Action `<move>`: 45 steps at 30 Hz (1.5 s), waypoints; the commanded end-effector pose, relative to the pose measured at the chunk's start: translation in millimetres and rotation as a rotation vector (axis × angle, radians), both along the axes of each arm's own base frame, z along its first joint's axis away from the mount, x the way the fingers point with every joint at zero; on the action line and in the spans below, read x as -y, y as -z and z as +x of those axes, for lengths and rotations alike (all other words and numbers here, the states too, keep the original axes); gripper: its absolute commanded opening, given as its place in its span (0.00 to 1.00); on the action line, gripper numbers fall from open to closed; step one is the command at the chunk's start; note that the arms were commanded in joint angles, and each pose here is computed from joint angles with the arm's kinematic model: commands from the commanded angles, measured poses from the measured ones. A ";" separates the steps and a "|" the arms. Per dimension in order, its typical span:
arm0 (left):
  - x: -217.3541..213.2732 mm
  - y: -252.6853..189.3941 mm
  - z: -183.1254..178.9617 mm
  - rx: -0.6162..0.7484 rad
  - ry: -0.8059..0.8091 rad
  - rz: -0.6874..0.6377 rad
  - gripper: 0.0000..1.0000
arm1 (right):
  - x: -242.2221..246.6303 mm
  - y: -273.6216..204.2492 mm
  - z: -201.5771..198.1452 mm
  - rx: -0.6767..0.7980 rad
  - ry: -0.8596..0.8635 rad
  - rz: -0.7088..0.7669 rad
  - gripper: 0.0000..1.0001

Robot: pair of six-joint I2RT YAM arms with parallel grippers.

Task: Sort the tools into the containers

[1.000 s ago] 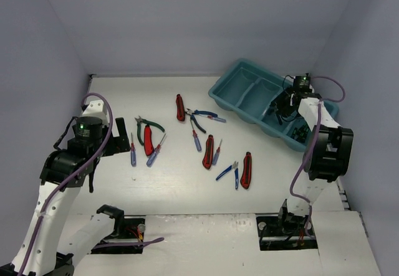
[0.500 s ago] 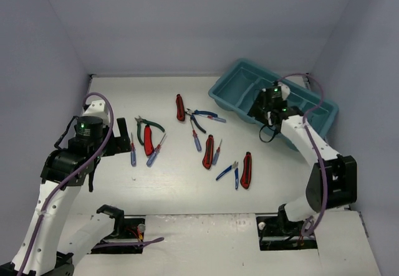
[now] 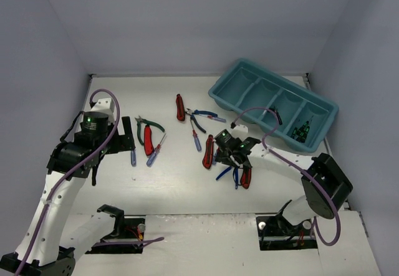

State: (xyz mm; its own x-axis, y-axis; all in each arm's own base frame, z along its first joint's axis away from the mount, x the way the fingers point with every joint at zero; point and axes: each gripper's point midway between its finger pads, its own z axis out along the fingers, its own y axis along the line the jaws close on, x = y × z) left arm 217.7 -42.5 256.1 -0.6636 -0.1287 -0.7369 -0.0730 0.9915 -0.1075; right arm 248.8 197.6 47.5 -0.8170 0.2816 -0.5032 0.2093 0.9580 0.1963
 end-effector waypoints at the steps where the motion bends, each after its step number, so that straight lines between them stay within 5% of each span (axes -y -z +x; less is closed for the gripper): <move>1: 5.0 -21.7 7.2 0.074 0.021 -0.024 0.92 | 1.7 19.8 -14.4 -0.027 0.140 -0.035 0.41; 13: 4.2 -18.0 -0.2 0.078 0.032 -0.028 0.92 | 0.3 44.4 -49.9 -0.117 0.179 -0.058 0.37; 26: 3.7 -19.2 -1.0 0.086 0.028 -0.032 0.92 | 9.8 -8.9 -43.7 0.023 0.171 -0.152 0.42; 45: 2.7 -19.8 -3.1 0.091 0.052 -0.011 0.92 | -12.7 36.7 -42.9 -0.085 0.160 -0.163 0.37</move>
